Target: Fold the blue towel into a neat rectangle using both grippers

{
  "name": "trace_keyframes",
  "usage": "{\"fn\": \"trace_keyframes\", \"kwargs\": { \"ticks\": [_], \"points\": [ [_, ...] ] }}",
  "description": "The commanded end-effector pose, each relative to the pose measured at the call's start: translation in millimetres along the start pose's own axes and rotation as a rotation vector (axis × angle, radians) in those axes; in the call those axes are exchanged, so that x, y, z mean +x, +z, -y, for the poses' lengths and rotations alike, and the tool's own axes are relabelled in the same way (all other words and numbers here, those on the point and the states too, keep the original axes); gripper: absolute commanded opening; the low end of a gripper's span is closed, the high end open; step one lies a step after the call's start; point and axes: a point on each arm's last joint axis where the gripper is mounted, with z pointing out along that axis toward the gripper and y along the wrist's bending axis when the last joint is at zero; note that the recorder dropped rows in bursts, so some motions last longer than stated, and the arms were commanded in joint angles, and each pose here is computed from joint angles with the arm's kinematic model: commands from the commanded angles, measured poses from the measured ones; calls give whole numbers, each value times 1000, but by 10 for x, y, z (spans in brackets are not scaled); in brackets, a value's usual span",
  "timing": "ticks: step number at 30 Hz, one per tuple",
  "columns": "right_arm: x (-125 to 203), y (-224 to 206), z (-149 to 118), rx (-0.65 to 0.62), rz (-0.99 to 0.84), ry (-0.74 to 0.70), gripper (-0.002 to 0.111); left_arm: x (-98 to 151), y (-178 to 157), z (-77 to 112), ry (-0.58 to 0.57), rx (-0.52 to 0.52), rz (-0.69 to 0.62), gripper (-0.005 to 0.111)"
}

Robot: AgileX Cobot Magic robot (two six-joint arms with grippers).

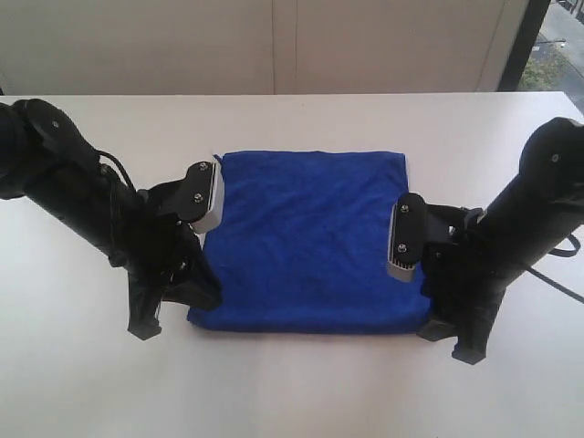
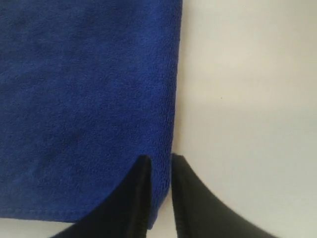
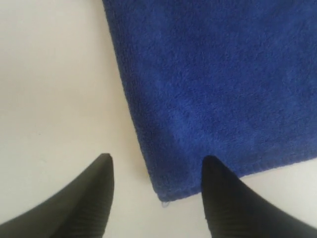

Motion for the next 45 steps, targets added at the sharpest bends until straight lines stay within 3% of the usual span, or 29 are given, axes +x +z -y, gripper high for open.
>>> {"fn": "trace_keyframes", "kwargs": {
  "ticks": [1, 13, 29, 39, 45],
  "points": [
    [9, 47, -4, -12, -1, -35, 52, 54, 92, 14, -16, 42, 4, 38],
    [52, 249, 28, -43, -30, -26, 52, 196, 263, 3, -12, 102, -58, 40],
    [19, 117, 27, -1, -7, -38, 52, 188, 197, -30, 22, 41, -85, 40],
    [35, 145, 20, -1, -11, -33, 52, 247, 269, -50, 26, 48, -109, 40],
    [115, 232, -11, 61, -17, -24, 52, 275, 308, -61, 21, 50, -118, 40]
  ]
}}
